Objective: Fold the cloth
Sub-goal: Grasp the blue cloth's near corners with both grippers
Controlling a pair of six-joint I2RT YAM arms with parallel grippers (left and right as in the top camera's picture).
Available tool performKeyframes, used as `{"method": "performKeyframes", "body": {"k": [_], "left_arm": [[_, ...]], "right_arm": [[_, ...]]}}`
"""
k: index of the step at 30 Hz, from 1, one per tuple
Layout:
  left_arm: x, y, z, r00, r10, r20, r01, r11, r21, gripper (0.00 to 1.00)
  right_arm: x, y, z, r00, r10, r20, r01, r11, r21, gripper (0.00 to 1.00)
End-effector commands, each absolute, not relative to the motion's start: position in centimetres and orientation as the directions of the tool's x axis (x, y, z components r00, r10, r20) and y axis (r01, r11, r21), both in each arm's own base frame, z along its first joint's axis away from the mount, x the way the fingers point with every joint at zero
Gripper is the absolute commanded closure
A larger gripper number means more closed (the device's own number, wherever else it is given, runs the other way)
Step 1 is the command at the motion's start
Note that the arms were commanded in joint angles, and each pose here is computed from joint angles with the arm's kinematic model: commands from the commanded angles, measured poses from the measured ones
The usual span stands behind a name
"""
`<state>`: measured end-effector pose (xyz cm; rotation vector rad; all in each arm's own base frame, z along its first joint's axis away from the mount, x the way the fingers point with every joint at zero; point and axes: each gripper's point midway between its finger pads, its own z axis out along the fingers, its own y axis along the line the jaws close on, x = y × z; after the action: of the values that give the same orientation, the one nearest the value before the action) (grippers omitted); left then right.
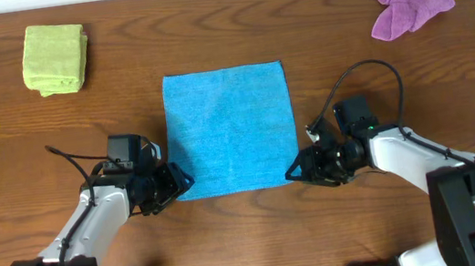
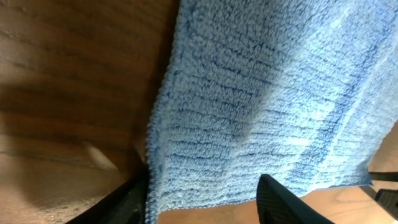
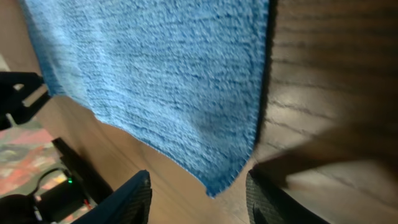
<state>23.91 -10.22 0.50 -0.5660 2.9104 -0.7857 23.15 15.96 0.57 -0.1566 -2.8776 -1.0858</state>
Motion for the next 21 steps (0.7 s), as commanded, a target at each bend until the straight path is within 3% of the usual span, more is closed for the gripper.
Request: {"method": "performKeyframes", "body": {"k": [1, 13, 18, 20, 21], "left_arm": [[20.98, -9.47, -2.01, -0.918, -0.378, 0.120, -0.392, 0.820, -0.418, 0.47], [20.16, -9.36, -2.11, -0.913, -0.379, 0.150, -0.407, 0.822, -0.399, 0.57], [20.17, -9.38, -2.10, -0.913, -0.379, 0.151, -0.407, 0.821, -0.401, 0.79], [20.17, -9.38, -2.10, -0.913, -0.379, 0.151, -0.407, 0.821, -0.401, 0.94], [20.18, -9.38, -2.09, -0.913, -0.380, 0.151, -0.408, 0.821, -0.401, 0.94]], "right_arm": [[22.84, 14.62, -1.60, -0.983, 0.124, 0.138, 0.181, 0.793, 0.582, 0.51], [23.34, 14.64, -1.65, -0.981, 0.144, 0.129, 0.192, 0.791, 0.582, 0.65], [23.18, 14.63, -1.66, -0.979, 0.148, 0.139, 0.202, 0.791, 0.578, 0.86], [23.04, 14.59, -1.68, -0.978, 0.149, 0.146, 0.207, 0.791, 0.576, 0.98], [22.97, 14.58, -1.68, -0.978, 0.149, 0.149, 0.208, 0.791, 0.575, 0.98]]}}
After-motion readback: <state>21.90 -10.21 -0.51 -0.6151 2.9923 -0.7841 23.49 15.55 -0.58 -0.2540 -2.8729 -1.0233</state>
